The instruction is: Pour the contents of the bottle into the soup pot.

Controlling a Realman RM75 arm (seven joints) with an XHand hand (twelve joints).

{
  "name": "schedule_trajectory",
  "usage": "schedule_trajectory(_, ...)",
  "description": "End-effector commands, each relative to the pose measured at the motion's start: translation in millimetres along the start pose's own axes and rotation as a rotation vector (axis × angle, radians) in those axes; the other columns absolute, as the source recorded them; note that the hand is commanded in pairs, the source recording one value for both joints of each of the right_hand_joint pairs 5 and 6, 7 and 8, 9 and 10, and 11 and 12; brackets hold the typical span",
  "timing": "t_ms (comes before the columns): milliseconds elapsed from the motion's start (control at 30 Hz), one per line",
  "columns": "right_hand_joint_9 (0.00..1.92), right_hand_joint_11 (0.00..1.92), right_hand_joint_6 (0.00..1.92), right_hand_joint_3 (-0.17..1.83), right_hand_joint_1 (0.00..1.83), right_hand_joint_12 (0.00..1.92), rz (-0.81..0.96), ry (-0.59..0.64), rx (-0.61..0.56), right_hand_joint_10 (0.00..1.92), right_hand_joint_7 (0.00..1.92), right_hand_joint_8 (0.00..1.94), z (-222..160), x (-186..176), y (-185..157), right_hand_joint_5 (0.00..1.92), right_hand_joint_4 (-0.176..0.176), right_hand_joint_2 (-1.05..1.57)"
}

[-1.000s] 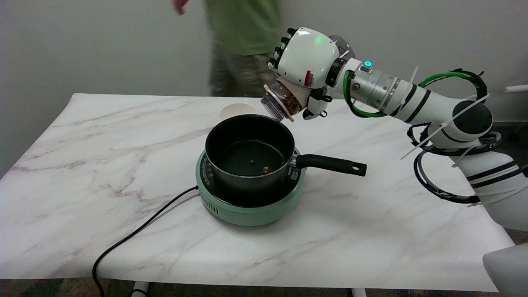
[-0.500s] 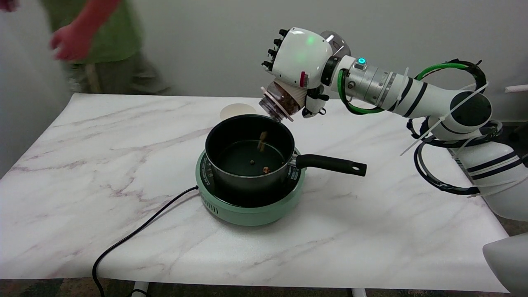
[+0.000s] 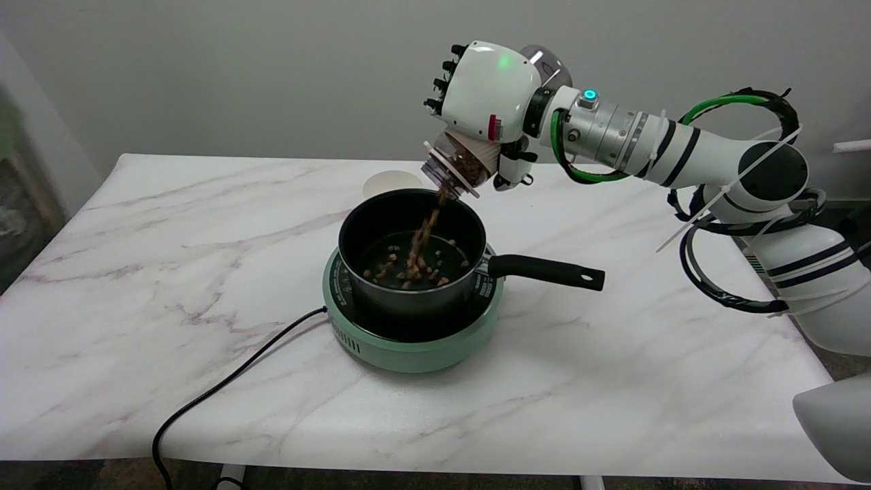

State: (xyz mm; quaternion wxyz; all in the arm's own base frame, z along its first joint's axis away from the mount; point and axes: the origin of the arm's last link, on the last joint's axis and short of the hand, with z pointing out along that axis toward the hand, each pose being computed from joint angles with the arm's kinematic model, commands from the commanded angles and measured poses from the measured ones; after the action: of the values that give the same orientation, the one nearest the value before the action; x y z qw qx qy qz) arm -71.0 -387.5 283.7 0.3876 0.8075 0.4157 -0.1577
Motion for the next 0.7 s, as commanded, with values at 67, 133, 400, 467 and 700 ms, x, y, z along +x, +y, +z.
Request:
schedule_trajectory(67, 1.6, 1.31, 1.88, 0.53, 1.17, 1.31, -0.002, 0.004, 0.001, 1.6, 1.66, 1.66, 3.6, 2.9, 3.5, 1.88, 0.0, 1.39)
schedule_trajectory(133, 1.6, 1.31, 1.88, 0.53, 1.17, 1.31, 0.0, 0.004, -0.001, 1.6, 1.66, 1.66, 3.7, 2.5, 3.6, 1.88, 0.0, 1.39)
schedule_trajectory(400, 1.6, 1.31, 1.88, 0.54, 1.17, 1.31, 0.006, 0.005, -0.002, 1.6, 1.65, 1.65, 3.6, 2.3, 3.4, 1.88, 0.0, 1.38)
schedule_trajectory(467, 1.6, 1.31, 1.88, 0.54, 1.17, 1.31, 0.007, 0.005, -0.004, 1.6, 1.65, 1.65, 3.4, 2.3, 3.9, 1.88, 0.0, 1.38)
schedule_trajectory(700, 1.6, 1.31, 1.88, 0.53, 1.17, 1.31, 0.024, 0.006, -0.013, 1.6, 1.65, 1.65, 2.7, 1.8, 4.6, 1.88, 0.0, 1.38)
